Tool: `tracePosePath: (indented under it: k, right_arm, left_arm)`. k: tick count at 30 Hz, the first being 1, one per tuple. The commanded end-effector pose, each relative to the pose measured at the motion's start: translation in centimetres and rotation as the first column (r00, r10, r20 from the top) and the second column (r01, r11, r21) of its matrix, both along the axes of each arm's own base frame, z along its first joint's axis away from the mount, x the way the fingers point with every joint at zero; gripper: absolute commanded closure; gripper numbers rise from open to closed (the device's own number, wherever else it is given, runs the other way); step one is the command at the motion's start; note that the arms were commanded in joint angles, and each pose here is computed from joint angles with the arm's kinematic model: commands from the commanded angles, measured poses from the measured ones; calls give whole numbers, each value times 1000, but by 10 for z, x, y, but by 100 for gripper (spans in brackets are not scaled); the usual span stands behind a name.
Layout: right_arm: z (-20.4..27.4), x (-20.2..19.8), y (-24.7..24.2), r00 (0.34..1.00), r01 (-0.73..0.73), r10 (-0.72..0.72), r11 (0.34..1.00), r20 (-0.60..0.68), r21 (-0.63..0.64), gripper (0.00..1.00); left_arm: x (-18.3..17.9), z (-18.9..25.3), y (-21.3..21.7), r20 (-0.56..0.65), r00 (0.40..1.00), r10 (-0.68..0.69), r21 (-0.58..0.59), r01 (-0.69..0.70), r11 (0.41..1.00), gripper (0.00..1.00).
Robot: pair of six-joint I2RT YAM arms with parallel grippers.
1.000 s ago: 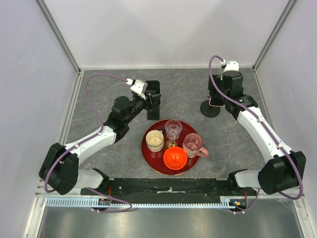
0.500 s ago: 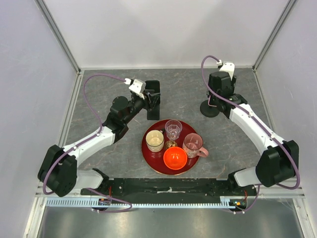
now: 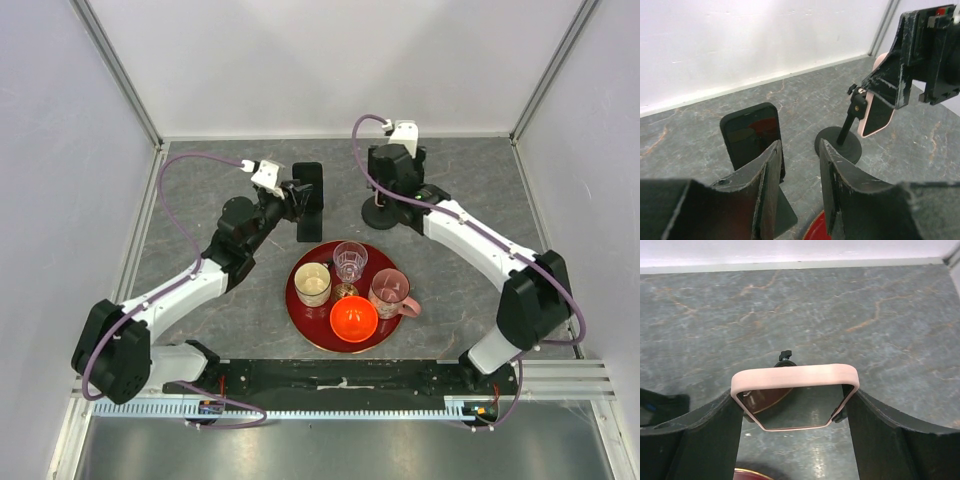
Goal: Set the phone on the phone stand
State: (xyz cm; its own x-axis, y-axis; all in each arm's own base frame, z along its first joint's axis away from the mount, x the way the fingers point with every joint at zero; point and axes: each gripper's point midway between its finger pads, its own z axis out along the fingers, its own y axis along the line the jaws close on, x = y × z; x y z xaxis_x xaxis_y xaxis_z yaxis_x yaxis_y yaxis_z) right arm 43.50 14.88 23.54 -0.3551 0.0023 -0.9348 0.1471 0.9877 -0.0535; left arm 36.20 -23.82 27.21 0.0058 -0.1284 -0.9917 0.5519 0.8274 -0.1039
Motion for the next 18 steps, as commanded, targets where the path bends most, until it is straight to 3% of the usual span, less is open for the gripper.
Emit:
tracePosePath:
  k: [1, 10, 12, 13, 16, 17, 18]
  right_arm:
    - [61, 23, 40, 984, -27, -8, 982, 180, 187, 100]
    - [54, 31, 77, 982, -16, -18, 985, 188, 173, 100]
    - [52, 33, 81, 983, -15, -14, 988, 186, 155, 91]
    - [51, 33, 82, 983, -19, -9, 988, 181, 151, 85]
    - [51, 29, 87, 985, -31, 6, 989, 170, 145, 46]
    - [54, 28, 87, 985, -23, -3, 989, 171, 146, 28]
    - [54, 27, 88, 986, -22, -2, 989, 165, 144, 22]
  left_arm:
    - [4, 17, 19, 27, 995, 96, -41, -95, 995, 58]
    - [2, 18, 22, 18, 994, 106, -61, -105, 993, 58]
    - [2, 18, 23, 18, 994, 106, -60, -105, 993, 58]
    - [1, 18, 23, 18, 994, 106, -61, -105, 993, 58]
    - [0, 18, 24, 17, 994, 108, -62, -106, 992, 57]
    - [0, 19, 26, 14, 993, 115, -63, -114, 992, 58]
    - [0, 19, 27, 6, 993, 117, -68, -116, 991, 57]
